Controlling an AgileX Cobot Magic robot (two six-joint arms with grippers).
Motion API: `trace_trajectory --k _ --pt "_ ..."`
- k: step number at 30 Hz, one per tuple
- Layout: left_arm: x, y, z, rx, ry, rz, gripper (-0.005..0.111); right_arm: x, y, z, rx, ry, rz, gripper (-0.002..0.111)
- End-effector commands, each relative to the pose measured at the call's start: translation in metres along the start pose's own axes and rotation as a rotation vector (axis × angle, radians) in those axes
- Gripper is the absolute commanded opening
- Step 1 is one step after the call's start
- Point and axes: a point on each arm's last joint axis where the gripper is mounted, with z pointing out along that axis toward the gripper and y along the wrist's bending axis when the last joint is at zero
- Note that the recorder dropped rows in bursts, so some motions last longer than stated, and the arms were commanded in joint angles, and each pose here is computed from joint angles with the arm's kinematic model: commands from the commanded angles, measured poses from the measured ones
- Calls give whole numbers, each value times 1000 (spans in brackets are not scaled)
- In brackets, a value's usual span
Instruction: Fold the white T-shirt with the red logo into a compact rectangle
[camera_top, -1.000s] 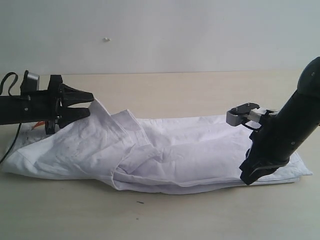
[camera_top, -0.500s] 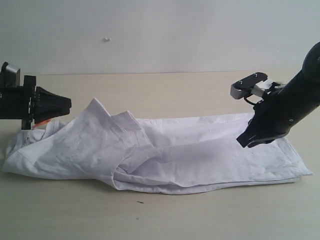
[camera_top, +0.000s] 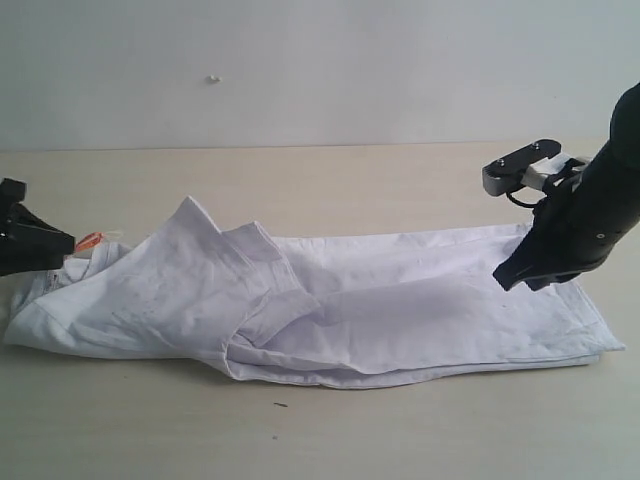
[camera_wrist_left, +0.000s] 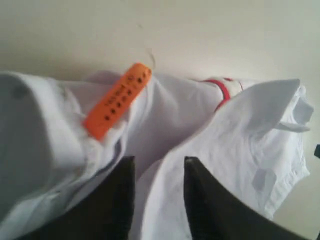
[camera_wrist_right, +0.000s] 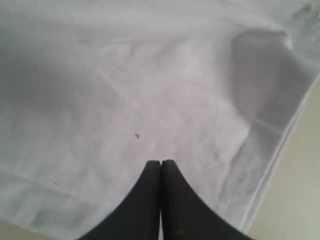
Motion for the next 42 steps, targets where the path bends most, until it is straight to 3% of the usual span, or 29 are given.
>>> trace_trajectory --k 1,5,8,15,27,34,38,40,42 --pt "-2 13 -34 -47 -50 -47 53 -1 0 -4 3 -1 -2 0" --pt "6 29 -47 -104 -23 -96 73 0 1 -4 -1 6 3 0" --pt "10 33 -49 -128 -2 -93 82 0 2 -4 -17 9 22 0" --pt "12 42 -45 -166 13 -90 83 0 2 -4 -19 9 19 0" --pt "23 62 -20 -65 83 -180 83 0 2 -4 -19 10 19 0" --pt "31 45 22 23 218 -72 83 0 2 -4 -18 8 19 0" --pt "36 23 51 38 298 44 81 0 2 -4 -18 8 19 0" --pt "39 15 62 31 329 78 75 0 2 -4 -18 8 19 0" --pt "42 12 70 -6 364 114 56 0 2 -4 -19 10 19 0"
